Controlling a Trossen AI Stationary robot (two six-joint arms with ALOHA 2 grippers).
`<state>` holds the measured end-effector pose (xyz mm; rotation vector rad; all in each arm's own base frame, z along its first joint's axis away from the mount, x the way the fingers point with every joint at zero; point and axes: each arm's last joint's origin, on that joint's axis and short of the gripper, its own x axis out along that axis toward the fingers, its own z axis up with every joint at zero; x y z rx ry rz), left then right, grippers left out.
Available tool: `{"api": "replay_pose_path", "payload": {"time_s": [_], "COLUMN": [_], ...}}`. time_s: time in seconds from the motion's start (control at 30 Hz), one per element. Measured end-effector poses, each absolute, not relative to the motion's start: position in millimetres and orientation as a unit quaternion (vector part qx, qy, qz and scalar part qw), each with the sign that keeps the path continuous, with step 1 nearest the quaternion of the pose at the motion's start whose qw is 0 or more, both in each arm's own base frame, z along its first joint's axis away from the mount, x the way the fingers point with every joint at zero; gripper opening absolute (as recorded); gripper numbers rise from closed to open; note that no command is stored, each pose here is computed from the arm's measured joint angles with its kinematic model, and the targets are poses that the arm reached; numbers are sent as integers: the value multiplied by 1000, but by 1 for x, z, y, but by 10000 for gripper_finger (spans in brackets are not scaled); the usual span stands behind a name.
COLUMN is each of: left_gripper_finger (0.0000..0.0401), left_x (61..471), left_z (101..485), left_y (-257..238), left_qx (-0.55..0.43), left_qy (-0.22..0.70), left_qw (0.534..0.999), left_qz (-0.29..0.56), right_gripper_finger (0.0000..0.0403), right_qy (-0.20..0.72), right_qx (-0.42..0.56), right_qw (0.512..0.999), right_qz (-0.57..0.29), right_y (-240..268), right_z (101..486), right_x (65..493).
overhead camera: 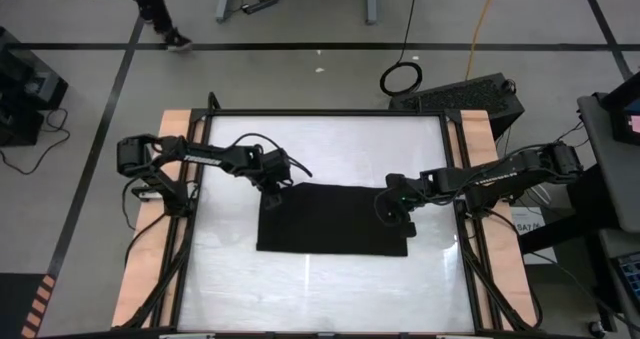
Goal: Roll towel
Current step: Roll the towel
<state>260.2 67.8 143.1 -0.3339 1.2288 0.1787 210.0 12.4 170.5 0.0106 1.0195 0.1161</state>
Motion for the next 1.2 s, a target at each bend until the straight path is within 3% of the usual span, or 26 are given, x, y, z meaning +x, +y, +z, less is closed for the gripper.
{"api": "replay_pose_path", "payload": {"time_s": [0.3,0.57,0.7,0.87,1.2], "left_gripper_finger": [6,5,5,5,6], "left_x": [262,240,224,223,233], "left_z": [187,227,221,195,182], "left_y": [63,32,26,29,28], "left_qx": [-154,-209,-199,-202,-191], "left_qy": [578,629,693,722,728], "left_qw": [798,749,691,656,655], "left_qz": [73,9,50,82,69], "right_gripper_finger": [143,143,143,143,150], "right_qy": [496,497,496,486,499], "right_qx": [5,5,0,-4,-4], "right_qw": [866,866,866,872,861], "right_qz": [55,55,58,60,94], "right_y": [12,12,12,12,25], "right_z": [170,170,170,171,159], "right_x": [208,208,208,210,217]}}
